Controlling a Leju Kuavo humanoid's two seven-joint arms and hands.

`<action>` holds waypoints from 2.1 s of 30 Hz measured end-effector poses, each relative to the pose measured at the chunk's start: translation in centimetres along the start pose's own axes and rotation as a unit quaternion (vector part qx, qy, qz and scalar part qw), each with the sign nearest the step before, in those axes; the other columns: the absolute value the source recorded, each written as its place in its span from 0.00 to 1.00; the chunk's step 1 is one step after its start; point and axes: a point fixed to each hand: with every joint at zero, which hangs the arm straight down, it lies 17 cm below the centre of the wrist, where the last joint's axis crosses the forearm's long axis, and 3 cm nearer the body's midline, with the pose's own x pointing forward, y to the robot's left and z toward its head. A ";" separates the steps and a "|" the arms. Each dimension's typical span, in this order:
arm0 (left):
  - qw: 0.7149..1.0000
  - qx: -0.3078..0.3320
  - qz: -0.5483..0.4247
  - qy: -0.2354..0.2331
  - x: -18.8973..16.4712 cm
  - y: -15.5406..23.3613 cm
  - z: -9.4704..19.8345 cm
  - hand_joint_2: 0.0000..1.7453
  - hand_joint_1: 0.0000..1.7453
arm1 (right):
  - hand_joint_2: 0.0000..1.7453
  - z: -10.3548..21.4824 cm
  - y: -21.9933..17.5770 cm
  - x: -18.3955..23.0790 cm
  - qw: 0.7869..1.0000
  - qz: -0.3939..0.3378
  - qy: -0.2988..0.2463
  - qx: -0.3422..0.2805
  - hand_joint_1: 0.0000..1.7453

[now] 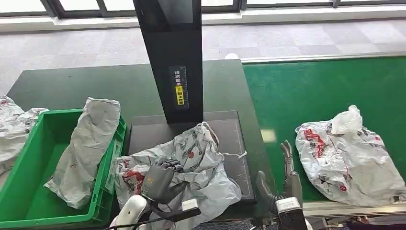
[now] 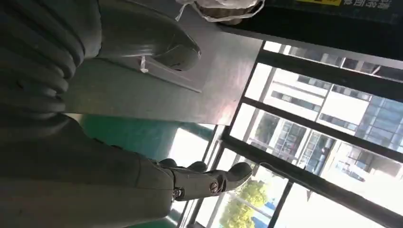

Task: Moved the parcel from conveyor to table for the left to box.

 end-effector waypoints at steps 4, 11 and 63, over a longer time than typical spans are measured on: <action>0.999 0.046 0.001 0.004 -0.2 2.4 -0.3 1.00 1.00 | 1.00 0.2 -0.1 0.0 1.000 0.000 0.000 -0.001 0.00; 0.993 0.120 -0.002 0.001 -0.1 6.1 -0.4 1.00 1.00 | 1.00 0.2 -0.1 0.1 1.000 -0.001 -0.001 -0.002 0.00; 0.805 0.576 -0.101 0.100 -11.7 38.7 14.9 1.00 1.00 | 1.00 -1.5 -1.4 0.9 0.999 -0.020 -0.015 -0.040 0.00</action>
